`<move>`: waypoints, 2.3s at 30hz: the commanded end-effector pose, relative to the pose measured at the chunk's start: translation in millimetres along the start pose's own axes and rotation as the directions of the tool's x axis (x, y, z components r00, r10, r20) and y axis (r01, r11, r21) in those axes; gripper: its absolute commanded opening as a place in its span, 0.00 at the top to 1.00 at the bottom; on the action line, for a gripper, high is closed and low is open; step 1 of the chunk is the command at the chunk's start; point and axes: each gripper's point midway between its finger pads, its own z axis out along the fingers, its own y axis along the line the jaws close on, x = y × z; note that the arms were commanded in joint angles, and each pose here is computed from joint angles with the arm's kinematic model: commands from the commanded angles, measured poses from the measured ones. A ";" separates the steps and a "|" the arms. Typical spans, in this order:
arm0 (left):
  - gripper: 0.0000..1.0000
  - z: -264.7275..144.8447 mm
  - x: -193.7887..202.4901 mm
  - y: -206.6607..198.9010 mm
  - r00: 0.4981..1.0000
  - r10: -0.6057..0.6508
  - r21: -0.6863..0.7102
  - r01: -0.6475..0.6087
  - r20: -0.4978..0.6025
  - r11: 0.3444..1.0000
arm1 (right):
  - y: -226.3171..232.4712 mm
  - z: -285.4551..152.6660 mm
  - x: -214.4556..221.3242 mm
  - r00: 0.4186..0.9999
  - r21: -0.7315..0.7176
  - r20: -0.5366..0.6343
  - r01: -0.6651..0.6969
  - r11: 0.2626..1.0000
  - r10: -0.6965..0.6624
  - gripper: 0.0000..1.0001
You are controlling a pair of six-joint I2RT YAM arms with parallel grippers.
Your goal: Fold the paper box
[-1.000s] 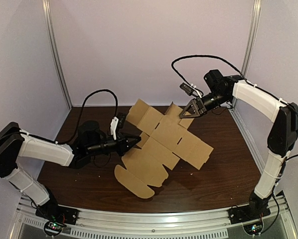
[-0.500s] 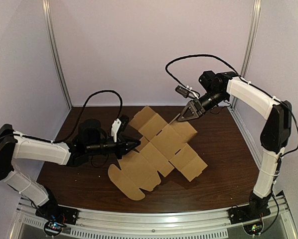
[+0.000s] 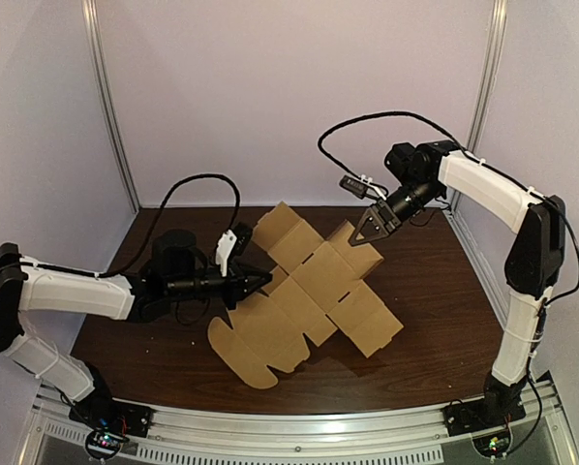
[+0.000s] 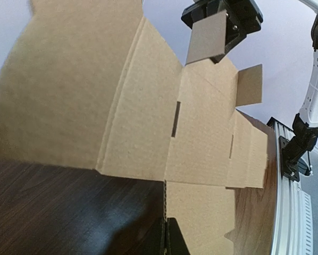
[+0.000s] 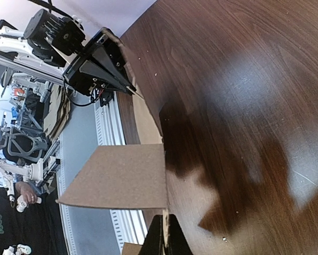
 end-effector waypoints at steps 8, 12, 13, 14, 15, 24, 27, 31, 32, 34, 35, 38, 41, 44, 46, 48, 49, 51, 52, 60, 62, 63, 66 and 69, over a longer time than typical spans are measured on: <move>0.45 -57.3 -72.3 -46.2 0.989 0.135 -0.040 -0.137 -0.066 0.990 | 17.5 -9.9 3.2 0.975 0.053 -0.018 0.222 0.974 -0.222 1.00; 0.24 -99.4 -96.1 -11.1 0.985 0.126 -0.269 -0.154 -0.116 0.951 | 30.2 -13.7 9.4 0.954 0.046 -0.025 0.300 0.953 -0.300 1.00; 0.23 -101.6 -95.3 -0.2 0.986 0.096 -0.281 -0.131 -0.134 0.951 | 34.8 -14.5 9.8 0.948 0.039 -0.021 0.317 0.948 -0.316 1.00; 0.24 -101.2 -91.1 13.1 0.987 0.039 -0.290 -0.083 -0.154 0.954 | 38.6 -15.1 9.6 0.944 0.033 -0.016 0.330 0.944 -0.329 1.00; 0.26 -97.4 -84.5 27.0 0.984 -0.031 -0.280 -0.020 -0.175 0.960 | 42.7 -15.5 9.2 0.940 0.026 -0.010 0.342 0.939 -0.342 1.00; 0.33 -37.9 -51.5 27.4 0.925 -0.233 0.063 0.263 -0.299 0.963 | 60.2 -11.9 11.2 0.920 -0.005 -0.008 0.392 0.920 -0.392 1.00; 0.32 -31.7 -54.2 18.4 0.926 -0.231 0.131 0.279 -0.297 0.951 | 60.7 -11.0 9.9 0.918 0.002 -0.010 0.396 0.918 -0.396 1.00; 0.32 -27.9 -45.6 5.4 0.908 -0.253 0.203 0.332 -0.333 0.921 | 56.4 -9.7 4.9 0.923 0.018 -0.004 0.384 0.923 -0.384 1.00; 0.33 -27.1 -42.2 2.7 0.906 -0.249 0.208 0.331 -0.342 0.920 | 55.7 -9.7 3.1 0.924 0.022 0.000 0.382 0.924 -0.382 1.00; 0.34 -25.3 -35.8 3.4 0.903 -0.250 0.196 0.331 -0.351 0.923 | 56.4 -10.1 -1.1 0.924 0.022 0.012 0.383 0.924 -0.383 1.00; 0.36 -24.4 -32.3 4.8 0.899 -0.253 0.191 0.335 -0.356 0.922 | 57.0 -10.3 -3.0 0.924 0.020 0.018 0.383 0.924 -0.383 1.00; 0.42 -23.5 -29.5 5.8 0.898 -0.249 0.192 0.334 -0.363 0.923 | 61.6 -11.5 -8.1 0.921 0.005 0.033 0.388 0.922 -0.388 1.00; 0.43 -24.9 -34.3 18.9 0.904 -0.260 0.145 0.323 -0.338 0.935 | 65.2 -12.6 -8.0 0.918 -0.004 0.034 0.396 0.918 -0.396 1.00; 0.39 -28.9 -40.2 48.8 0.878 -0.373 0.074 0.411 -0.300 0.909 | 67.4 -12.5 -5.8 0.920 -0.013 0.031 0.390 0.921 -0.390 1.00; 0.39 -28.1 -38.7 66.1 0.862 -0.422 0.048 0.452 -0.281 0.891 | 69.6 -12.8 -5.5 0.921 -0.021 0.034 0.390 0.921 -0.389 1.00; 0.40 -23.1 -34.4 67.3 0.847 -0.437 0.059 0.474 -0.301 0.879 | 69.2 -12.4 -6.4 0.921 -0.019 0.035 0.389 0.921 -0.389 1.00; 0.40 -21.6 -34.6 64.4 0.845 -0.438 0.075 0.480 -0.306 0.874 | 69.0 -12.8 -7.4 0.920 -0.016 0.036 0.391 0.920 -0.390 1.00; 0.40 -20.9 -34.2 53.6 0.854 -0.415 0.113 0.468 -0.315 0.877 | 66.1 -12.1 -10.8 0.924 -0.005 0.041 0.381 0.925 -0.380 1.00; 0.40 -21.3 -34.5 46.8 0.861 -0.396 0.135 0.454 -0.319 0.881 | 64.7 -12.0 -13.0 0.927 -0.001 0.045 0.373 0.928 -0.372 1.00; 0.39 -18.2 -28.9 15.8 0.869 -0.344 0.232 0.438 -0.355 0.869 | 57.3 -9.7 -21.6 0.934 0.004 0.049 0.354 0.935 -0.354 1.00; 0.39 -15.3 -24.6 10.9 0.864 -0.344 0.243 0.447 -0.368 0.861 | 56.0 -9.7 -22.8 0.935 0.011 0.050 0.350 0.937 -0.350 1.00; 0.39 -14.0 -22.8 6.9 0.861 -0.342 0.255 0.451 -0.376 0.855 | 55.0 -9.1 -23.7 0.936 0.013 0.050 0.347 0.938 -0.348 1.00; 0.39 -11.5 -16.5 -4.1 0.852 -0.338 0.279 0.465 -0.400 0.840 | 49.0 -8.9 -25.4 0.941 0.039 0.046 0.333 0.942 -0.335 1.00; 0.38 -10.2 -19.7 -8.7 0.858 -0.330 0.307 0.460 -0.393 0.833 | 44.0 -7.7 -24.4 0.944 0.056 0.039 0.325 0.944 -0.327 1.00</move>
